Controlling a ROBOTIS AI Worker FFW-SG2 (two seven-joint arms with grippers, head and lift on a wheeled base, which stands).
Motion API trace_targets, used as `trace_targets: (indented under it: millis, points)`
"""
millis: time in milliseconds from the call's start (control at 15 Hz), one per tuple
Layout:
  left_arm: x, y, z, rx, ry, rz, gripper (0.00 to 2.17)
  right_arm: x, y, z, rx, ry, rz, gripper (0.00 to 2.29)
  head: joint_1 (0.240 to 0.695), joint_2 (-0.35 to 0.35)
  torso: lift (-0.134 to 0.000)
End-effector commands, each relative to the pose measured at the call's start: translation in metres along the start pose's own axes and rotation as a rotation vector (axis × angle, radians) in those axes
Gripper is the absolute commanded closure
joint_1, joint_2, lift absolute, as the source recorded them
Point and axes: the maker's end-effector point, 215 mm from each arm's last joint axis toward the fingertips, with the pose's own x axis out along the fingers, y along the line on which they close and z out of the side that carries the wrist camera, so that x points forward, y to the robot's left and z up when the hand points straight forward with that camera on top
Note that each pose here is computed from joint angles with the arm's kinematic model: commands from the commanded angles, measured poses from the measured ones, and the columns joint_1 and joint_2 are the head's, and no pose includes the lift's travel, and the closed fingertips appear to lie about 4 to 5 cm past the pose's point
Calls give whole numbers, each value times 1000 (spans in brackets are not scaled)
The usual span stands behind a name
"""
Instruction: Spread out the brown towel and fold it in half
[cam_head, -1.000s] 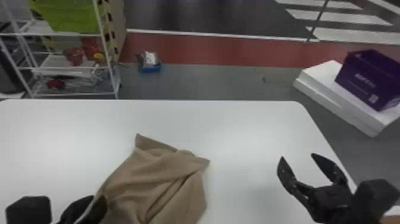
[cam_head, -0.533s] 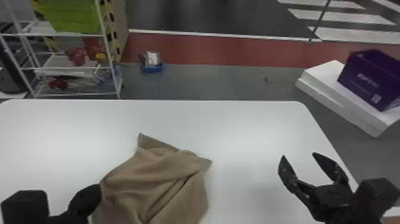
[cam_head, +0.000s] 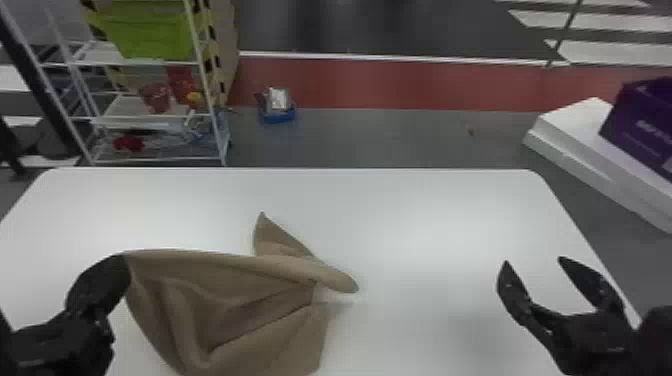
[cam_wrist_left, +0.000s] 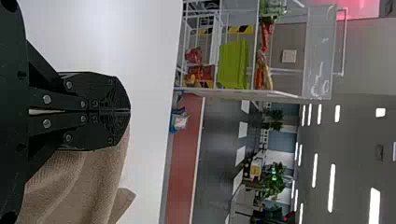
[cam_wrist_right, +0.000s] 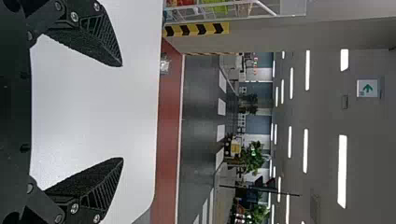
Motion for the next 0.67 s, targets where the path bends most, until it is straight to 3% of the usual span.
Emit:
trace_targets:
  millis: [0,67,133,200,267,467,600]
  points:
    - [-6,19,14,-17,-29,30,1558,0,1,1,3,-2,1,174,695,-23,-124]
    - [-4,25,1,-8,8,42,1528,0,2,0,5,-2,2,174,695,-11,-124]
    - [0,30,-25,-1,81,54,1224,1,2,2,5,-7,3,174,695,-1,-124]
    - [1,35,-42,3,120,64,697,1,2,2,5,-7,3,174,695,8,-124]
    - [2,39,-55,6,143,73,-2,1,3,2,5,-5,3,174,695,14,-124]
    - [2,57,-59,19,164,130,19,0,2,4,4,-8,3,174,695,35,-124]
    - [8,67,-46,40,140,169,29,0,2,4,3,-8,2,174,695,51,-124]
